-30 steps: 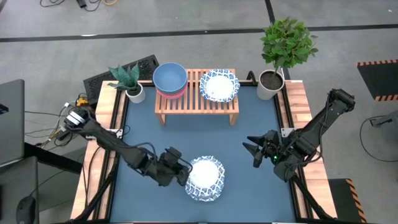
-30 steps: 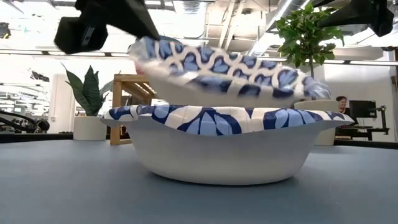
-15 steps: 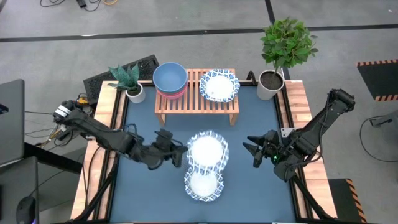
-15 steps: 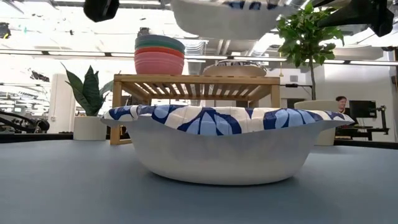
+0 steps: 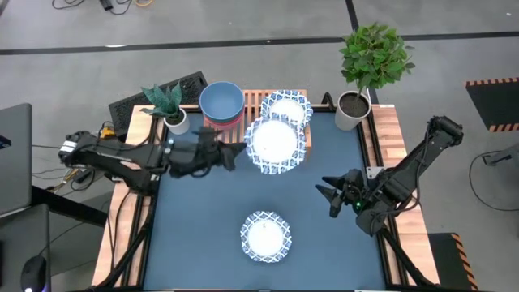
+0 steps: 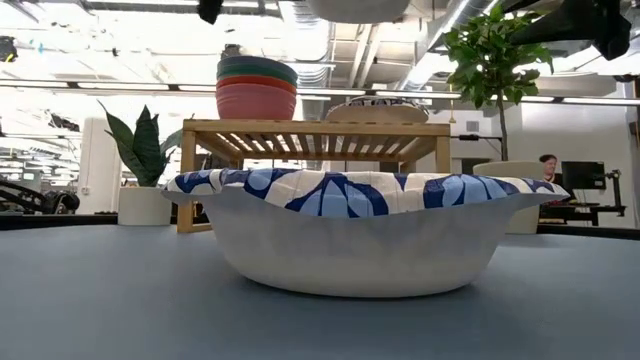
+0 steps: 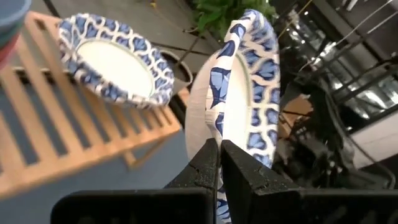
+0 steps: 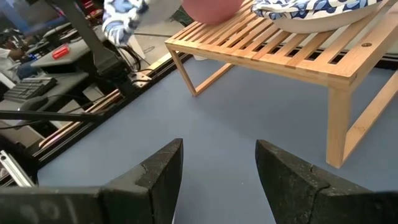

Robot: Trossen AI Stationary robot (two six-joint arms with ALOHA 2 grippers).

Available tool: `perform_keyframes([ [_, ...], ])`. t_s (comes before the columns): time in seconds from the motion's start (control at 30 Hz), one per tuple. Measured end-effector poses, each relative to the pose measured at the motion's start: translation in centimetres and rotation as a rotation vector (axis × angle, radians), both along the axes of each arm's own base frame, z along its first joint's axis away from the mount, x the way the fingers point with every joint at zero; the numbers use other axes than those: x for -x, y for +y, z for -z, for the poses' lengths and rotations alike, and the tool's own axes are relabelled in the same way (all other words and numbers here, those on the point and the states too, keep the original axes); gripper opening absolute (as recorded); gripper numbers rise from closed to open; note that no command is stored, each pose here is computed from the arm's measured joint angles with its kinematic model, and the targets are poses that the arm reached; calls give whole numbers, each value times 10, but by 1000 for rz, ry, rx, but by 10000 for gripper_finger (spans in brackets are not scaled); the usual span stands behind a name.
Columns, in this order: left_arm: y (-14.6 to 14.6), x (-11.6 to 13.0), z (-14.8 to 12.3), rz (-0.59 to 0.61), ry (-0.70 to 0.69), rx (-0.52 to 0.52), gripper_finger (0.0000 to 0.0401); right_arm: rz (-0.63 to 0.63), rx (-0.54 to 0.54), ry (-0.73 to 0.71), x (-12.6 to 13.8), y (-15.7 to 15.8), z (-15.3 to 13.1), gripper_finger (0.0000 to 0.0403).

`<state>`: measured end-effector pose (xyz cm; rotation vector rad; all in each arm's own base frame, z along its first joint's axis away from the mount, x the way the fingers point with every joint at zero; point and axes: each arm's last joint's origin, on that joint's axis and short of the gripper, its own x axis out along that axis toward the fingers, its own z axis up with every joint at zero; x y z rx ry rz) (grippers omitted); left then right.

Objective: Place and stack bowls onto a shelf
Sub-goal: Stack the white patterned bowl on top of the other white patterned bowls on the shelf

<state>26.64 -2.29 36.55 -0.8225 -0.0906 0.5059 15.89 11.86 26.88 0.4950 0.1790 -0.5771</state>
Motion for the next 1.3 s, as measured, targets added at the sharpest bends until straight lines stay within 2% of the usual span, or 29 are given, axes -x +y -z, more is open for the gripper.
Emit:
perform_keyframes([
  [0.37,71,-14,-2,-29,-106,27,0,34,4,3,-4,-6,0,226],
  [0.6,92,-17,-5,-5,-133,25,0,35,16,13,-3,-6,1,226],
  [0.77,99,-17,-29,34,-133,-7,0,35,21,18,-3,-7,1,226],
  [1.0,103,-17,-71,38,-14,-84,0,35,27,24,-2,-7,2,226],
  [1.1,113,-24,-82,34,71,-108,0,35,29,26,-2,-7,2,226],
  [1.3,139,-46,-96,109,210,-109,0,35,31,28,-2,-7,2,226],
])
